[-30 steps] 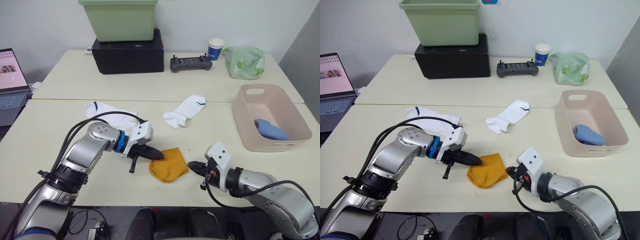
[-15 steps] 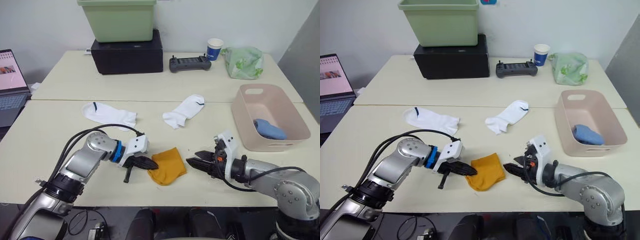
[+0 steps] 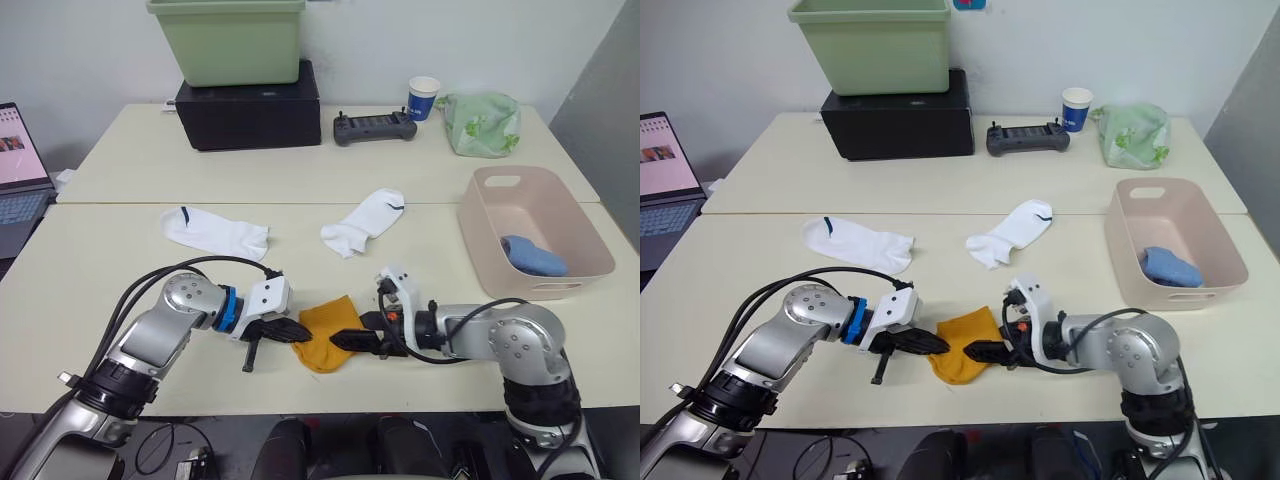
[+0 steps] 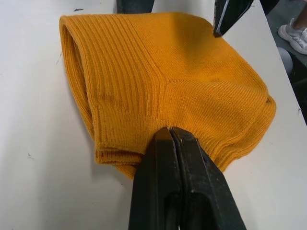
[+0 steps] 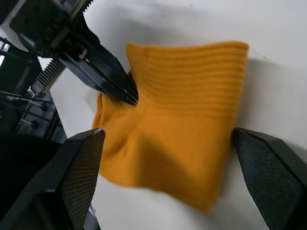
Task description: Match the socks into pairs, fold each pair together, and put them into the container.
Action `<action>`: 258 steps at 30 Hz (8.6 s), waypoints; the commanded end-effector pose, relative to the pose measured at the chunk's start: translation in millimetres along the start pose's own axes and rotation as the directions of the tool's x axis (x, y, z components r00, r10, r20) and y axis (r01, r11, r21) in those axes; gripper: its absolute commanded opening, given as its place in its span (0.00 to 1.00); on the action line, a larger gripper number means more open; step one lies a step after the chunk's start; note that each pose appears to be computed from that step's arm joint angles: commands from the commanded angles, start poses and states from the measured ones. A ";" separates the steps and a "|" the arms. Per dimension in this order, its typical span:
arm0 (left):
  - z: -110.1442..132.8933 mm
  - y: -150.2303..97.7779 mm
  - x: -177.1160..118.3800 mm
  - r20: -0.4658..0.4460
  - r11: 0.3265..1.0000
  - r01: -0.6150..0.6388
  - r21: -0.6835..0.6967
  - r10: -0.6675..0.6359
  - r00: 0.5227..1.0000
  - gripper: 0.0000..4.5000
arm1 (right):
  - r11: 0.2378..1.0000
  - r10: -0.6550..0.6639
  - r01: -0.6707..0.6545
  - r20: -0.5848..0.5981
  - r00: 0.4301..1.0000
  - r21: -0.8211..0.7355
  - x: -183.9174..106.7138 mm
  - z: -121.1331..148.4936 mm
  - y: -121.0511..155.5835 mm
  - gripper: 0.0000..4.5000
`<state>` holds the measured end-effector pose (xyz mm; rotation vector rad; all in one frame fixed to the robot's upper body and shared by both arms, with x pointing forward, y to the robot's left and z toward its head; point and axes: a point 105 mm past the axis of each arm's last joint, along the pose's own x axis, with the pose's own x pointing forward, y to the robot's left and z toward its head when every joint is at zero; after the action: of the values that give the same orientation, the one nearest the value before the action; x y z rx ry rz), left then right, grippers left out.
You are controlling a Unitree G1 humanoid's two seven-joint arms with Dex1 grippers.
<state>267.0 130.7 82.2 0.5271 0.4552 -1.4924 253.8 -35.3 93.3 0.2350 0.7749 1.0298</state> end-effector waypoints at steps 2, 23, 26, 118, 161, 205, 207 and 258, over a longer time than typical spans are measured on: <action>-17.5 0.7 -1.1 -0.076 0.999 -0.022 -0.037 0.020 0.997 0.00 | 0.998 0.056 -0.056 0.001 0.998 -0.012 11.2 7.0 4.5 0.99; 62.3 12.6 -5.1 0.335 0.998 -0.025 -0.065 0.046 0.941 0.00 | 0.974 -0.045 0.086 0.191 0.981 -0.212 -21.1 13.6 14.1 0.00; 93.9 18.8 -2.8 0.390 0.996 -0.019 -0.084 0.051 0.919 0.00 | 0.955 -0.088 0.154 0.255 0.963 -0.252 -48.7 5.6 23.0 0.00; -7.8 49.2 -90.7 0.173 0.664 -0.689 -0.290 0.744 0.645 1.00 | 0.677 -0.166 0.455 0.483 0.860 -0.578 -87.2 24.5 19.3 0.99; 62.8 35.2 15.8 0.212 0.825 -0.302 -0.478 0.442 0.871 0.00 | 0.640 -0.183 0.465 0.467 0.865 -0.612 -100.4 36.3 23.8 1.00; 21.1 148.5 -34.7 -0.009 0.891 -0.443 -0.099 0.445 0.896 0.47 | 0.833 -0.294 0.442 0.411 0.863 -0.332 -36.1 -4.3 -3.7 1.00; 19.8 147.8 -35.3 -0.010 0.892 -0.442 -0.101 0.443 0.897 0.32 | 0.857 -0.279 0.418 0.410 0.868 -0.302 -26.2 -2.6 -5.4 1.00; -29.6 -25.8 -31.0 0.003 0.625 -0.437 -0.647 0.575 0.818 0.20 | 0.782 -0.305 0.324 0.127 0.944 -0.533 -63.3 -17.7 -1.1 0.30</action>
<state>241.1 170.2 72.8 -0.0697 0.5534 -0.7641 226.1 -95.3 102.0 -0.3477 0.4690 0.8648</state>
